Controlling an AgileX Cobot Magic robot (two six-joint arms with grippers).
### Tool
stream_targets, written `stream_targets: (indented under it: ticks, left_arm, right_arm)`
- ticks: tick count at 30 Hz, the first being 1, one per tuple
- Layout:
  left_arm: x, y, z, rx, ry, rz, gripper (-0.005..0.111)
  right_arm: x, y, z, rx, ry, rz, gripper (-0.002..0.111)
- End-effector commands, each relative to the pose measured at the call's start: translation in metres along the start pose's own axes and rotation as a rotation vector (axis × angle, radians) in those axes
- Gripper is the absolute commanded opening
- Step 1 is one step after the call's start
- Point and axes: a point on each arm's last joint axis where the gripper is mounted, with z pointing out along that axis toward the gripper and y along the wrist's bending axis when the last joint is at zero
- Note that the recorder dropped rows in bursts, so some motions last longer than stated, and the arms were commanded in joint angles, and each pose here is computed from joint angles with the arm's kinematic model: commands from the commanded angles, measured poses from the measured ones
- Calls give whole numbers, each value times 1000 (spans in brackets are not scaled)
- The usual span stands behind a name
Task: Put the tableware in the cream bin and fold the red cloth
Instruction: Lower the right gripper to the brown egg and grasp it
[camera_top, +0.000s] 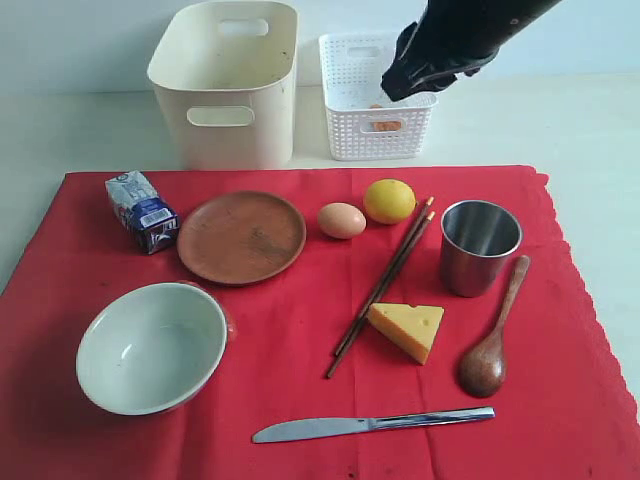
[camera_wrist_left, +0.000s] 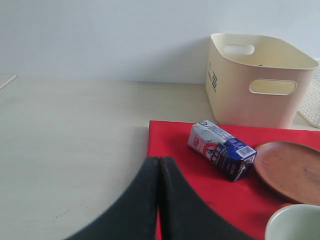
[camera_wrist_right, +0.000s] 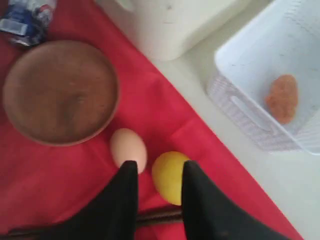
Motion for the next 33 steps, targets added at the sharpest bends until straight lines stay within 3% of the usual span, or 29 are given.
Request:
stream_targets:
  ticks: [1,3,6,10,13,16,21,33]
  left_arm:
    - [-1,0,-1,-1,-13,-6,2]
    - [-1,0,-1,-1,-13,-6,2]
    - [-1,0,-1,-1,-13,-6,2]
    - [-1,0,-1,-1,-13,-6,2]
    - [-1,0,-1,-1,-13,-6,2]
    - [-1,0,-1,-1,-13,-6,2]
    - [-1,0,-1,-1,-13,-6,2]
    - [-1,0,-1,-1,-13,-6,2]
  right_arm:
    - [0,9,10,-120,-5,-104,8]
    - [0,17,23,-147,21,-119,0]
    - [0,30,46,-178,57,-136,3]
    - [-5,35,68,-106,31,-107,27]
    - [5,45,84,-104,145,-253,55]
    - [11,53,93,-107,222,-351,64]
    - [11,61,108,-105,220,-379,69]
    - [23,45,146,16,301,-322,75]
